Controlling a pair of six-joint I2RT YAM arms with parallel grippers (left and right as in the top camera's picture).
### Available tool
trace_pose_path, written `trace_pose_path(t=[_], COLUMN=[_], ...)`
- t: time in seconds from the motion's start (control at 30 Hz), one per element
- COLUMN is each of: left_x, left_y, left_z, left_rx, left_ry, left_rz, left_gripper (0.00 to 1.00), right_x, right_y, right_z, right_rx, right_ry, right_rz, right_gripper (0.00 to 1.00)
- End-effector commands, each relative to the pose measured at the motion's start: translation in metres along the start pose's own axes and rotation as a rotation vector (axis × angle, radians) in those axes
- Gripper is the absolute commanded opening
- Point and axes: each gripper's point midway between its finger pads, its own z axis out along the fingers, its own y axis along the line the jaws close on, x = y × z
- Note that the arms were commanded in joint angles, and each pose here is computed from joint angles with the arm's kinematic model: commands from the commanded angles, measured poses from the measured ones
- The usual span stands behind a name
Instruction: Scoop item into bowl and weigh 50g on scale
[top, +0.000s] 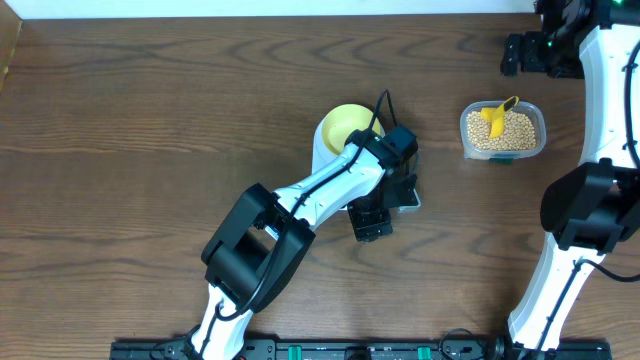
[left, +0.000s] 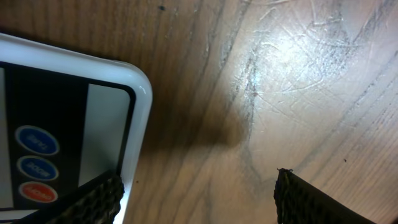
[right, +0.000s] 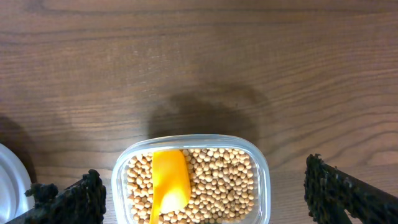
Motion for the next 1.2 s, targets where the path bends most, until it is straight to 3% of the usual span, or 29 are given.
trace_pose_path(t=[0.0,1.17], left_x=[0.014,0.018], left_y=[0.011,0.022], left_z=[0.014,0.031], left_rx=[-0.021,-0.024], left_ry=[0.056,0.078], left_rz=[-0.017,-0.034], left_gripper=[0.81,0.81], right_x=[-0.001,-0.001], right_y=[0.001,0.001], right_z=[0.001,0.001], right_rx=[-0.001,-0.001], right_ry=[0.0,0.0], right_rz=[0.01,0.01], right_gripper=[0.99,0.99])
